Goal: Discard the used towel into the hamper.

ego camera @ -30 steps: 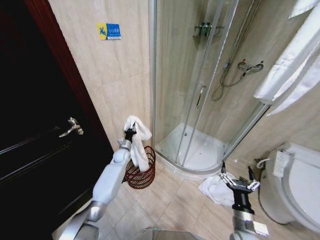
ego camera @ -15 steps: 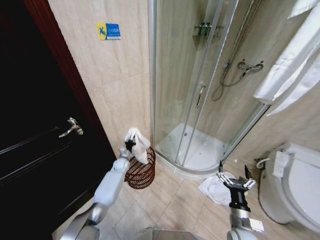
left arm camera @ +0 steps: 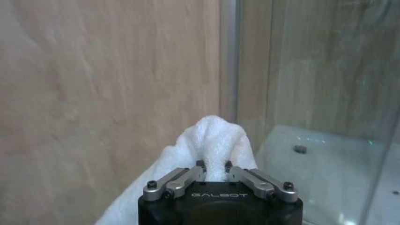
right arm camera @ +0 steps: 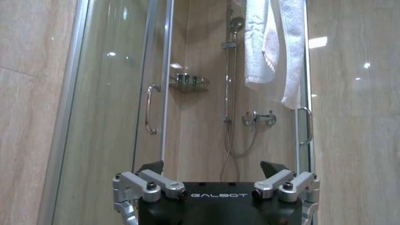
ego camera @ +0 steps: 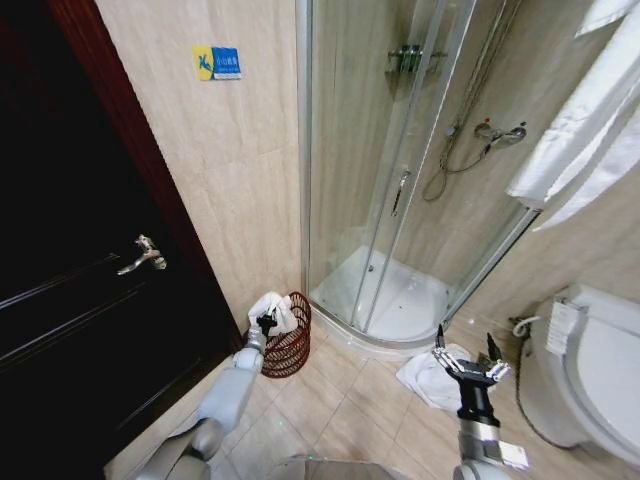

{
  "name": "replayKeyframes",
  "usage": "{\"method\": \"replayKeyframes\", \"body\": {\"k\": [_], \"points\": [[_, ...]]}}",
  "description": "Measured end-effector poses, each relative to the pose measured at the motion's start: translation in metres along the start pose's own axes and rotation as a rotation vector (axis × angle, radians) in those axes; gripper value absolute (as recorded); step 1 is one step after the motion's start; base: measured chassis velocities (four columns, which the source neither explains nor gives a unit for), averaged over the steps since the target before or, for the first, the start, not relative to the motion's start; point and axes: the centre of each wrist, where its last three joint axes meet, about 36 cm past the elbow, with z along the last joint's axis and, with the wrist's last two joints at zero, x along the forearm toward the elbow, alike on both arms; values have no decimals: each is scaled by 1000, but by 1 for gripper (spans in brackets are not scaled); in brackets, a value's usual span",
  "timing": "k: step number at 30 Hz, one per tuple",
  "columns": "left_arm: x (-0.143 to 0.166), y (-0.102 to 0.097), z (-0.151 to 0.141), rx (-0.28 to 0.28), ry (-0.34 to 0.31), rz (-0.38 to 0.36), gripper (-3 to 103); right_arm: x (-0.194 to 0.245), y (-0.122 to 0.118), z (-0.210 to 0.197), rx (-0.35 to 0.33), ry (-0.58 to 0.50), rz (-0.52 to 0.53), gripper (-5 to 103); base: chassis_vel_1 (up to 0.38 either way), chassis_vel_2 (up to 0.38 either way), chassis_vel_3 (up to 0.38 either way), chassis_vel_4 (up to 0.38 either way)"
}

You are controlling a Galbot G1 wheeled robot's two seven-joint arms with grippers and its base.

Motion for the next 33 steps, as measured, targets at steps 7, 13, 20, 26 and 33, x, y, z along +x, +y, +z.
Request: {"method": "replayKeyframes", "body": {"k": [7,13,20,26,33], "points": [[3,-14,13,-60,158,47,6,-3,3,-5,2,-1,-17,100,0,0,0,0],[25,-4,37,-135,281,72,6,-2,3,-5,9,2,-20,100,0,0,0,0],[27,-5,42,-158,329,83,6,-1,5,-3,16,6,-31,100,0,0,0,0],[17,-18,36,-87,334,123,6,2,2,-2,21,7,-29,100,0,0,0,0],[16,-11,17,174,45,255,6,4,0,-2,22,7,-22,100,0,0,0,0]]}}
